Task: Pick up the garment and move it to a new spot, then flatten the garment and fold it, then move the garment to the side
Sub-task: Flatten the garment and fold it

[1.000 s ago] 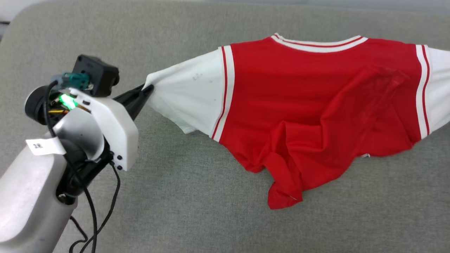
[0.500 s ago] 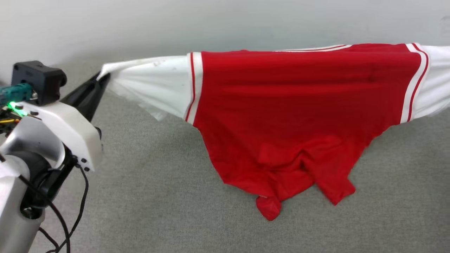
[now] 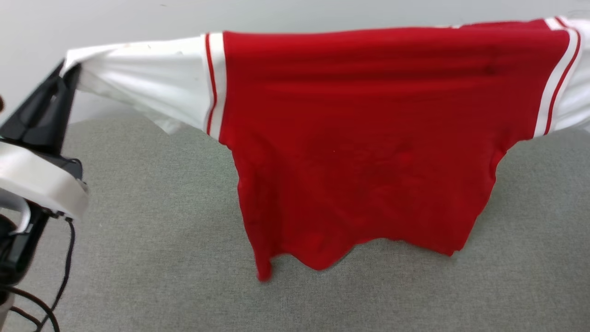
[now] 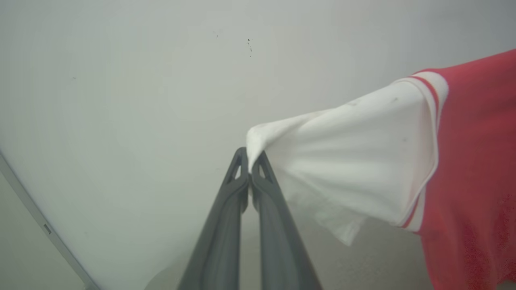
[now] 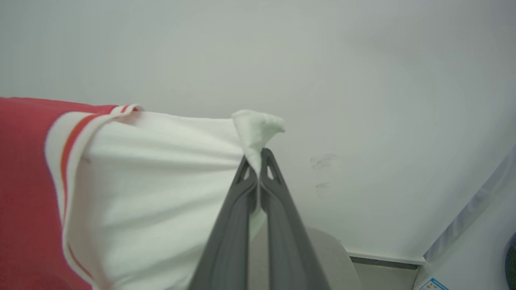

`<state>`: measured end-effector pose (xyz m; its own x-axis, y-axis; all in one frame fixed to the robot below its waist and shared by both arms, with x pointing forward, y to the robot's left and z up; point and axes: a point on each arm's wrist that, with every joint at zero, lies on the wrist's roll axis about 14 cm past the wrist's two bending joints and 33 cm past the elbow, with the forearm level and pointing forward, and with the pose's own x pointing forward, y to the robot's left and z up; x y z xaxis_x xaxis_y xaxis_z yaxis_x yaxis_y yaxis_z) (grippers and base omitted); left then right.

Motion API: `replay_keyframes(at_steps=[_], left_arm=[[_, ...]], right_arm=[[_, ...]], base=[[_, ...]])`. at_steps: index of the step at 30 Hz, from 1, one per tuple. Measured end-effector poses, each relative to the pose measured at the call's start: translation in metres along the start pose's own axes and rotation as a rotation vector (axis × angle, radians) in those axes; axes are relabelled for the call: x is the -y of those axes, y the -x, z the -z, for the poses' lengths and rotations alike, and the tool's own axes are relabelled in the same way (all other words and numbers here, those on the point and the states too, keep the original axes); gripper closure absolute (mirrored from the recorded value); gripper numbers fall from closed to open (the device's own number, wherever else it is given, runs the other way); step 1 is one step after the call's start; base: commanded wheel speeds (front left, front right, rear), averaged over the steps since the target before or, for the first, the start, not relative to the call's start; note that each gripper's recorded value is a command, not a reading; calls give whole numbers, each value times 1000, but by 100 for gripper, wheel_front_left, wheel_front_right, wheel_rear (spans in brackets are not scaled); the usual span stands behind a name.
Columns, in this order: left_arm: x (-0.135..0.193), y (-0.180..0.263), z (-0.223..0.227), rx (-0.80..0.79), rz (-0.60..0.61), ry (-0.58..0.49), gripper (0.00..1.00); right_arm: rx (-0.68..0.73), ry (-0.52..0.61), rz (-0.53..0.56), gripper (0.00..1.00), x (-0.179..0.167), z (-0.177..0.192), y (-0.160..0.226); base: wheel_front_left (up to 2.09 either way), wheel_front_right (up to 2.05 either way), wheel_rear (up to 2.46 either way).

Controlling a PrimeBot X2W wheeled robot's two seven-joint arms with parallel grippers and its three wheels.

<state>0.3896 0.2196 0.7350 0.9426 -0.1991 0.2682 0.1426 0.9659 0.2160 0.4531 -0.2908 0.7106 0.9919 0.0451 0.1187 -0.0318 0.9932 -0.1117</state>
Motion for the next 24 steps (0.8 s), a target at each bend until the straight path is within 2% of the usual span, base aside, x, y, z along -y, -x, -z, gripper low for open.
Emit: replay_keyframes(at_steps=[6, 12, 21, 24], left_arm=[[-15, 2, -31, 134, -45, -37, 100], [-26, -8, -45, 207, -69, -57, 100], [-47, -63, -32, 220, -62, -88, 100], [-54, -91, -18, 201, -48, -125, 100]], right_arm=[[115, -14, 3, 100, -4, -35, 5], [153, -10, 0, 100, -10, -48, -6], [208, 17, 8, 100, -15, -53, -63], [256, -32, 30, 100, -11, -56, -91]], base=[[0, 0, 0], [0, 0, 0], [0, 0, 0], [0, 0, 0]])
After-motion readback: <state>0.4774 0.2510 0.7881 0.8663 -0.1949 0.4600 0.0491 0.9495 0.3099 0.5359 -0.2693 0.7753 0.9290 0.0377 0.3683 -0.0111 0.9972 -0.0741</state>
